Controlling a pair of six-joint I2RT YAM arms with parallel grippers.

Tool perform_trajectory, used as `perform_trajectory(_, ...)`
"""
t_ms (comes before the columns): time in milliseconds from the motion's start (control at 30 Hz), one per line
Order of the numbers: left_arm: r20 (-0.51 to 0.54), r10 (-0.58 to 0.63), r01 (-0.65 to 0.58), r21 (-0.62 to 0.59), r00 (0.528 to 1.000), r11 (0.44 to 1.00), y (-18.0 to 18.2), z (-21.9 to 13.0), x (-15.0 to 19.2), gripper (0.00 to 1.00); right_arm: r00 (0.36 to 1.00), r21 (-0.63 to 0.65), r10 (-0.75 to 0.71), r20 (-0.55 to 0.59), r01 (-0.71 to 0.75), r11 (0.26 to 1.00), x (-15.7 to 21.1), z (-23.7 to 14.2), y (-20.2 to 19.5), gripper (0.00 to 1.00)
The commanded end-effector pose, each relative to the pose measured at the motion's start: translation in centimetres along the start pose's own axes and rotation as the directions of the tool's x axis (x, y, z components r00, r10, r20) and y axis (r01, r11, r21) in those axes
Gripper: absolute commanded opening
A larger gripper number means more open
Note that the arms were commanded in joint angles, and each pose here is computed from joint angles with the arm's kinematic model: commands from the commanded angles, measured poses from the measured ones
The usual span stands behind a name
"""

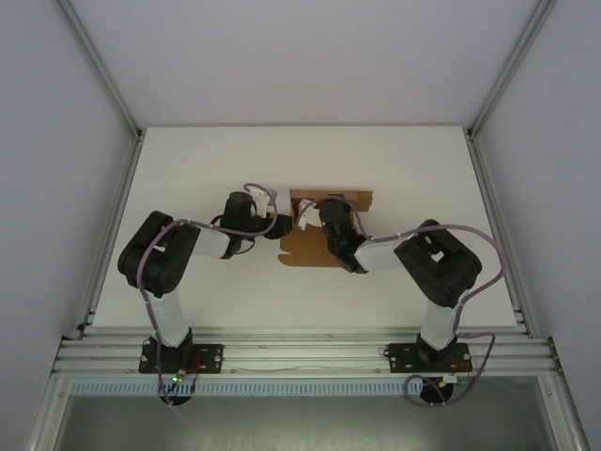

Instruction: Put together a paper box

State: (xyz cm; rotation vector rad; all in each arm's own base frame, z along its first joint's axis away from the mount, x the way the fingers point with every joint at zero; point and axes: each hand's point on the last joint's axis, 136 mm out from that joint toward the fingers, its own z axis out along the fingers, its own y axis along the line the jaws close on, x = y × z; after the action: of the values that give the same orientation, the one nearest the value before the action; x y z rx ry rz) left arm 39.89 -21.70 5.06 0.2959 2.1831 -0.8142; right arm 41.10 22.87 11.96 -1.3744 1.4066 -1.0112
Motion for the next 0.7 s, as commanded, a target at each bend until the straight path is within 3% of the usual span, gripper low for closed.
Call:
perform_trajectory(0, -0.049, 0.113, -0.115, -0.036, 0.992, 0.993, -0.8, 1.0, 1.5, 0.64, 0.996, -0.098, -0.076, 0.039, 0.079, 0.992, -0.7, -1.2, 4.1, 0.00)
perform_trajectory(167, -0.042, 0.107, -0.110, -0.070, 0.993, 0.991, -0.3, 1.8, 0.9, 0.65, 0.995, -0.142, -0.079, 0.058, 0.086, 0.986, -0.7, -2.0, 5.3, 0.00)
perform_trajectory(500, 0.099, 0.150, -0.142, -0.082, 0.984, 0.986, -1.1, 2.0, -3.8, 0.65, 0.991, -0.253, -0.115, 0.068, 0.129, 0.959, -0.5, -2.4, 7.0, 0.00)
perform_trajectory(600, 0.121, 0.174, -0.166, -0.078, 0.977, 0.983, -1.4, 2.0, -4.8, 0.63, 0.991, -0.283, -0.114, 0.064, 0.127, 0.950, -0.4, -2.1, 7.4, 0.00)
perform_trajectory(667, 0.129, 0.186, -0.178, -0.074, 0.974, 0.981, -1.6, 2.2, -5.2, 0.57, 0.993, -0.299, -0.100, 0.063, 0.115, 0.947, -0.4, -1.7, 7.5, 0.00)
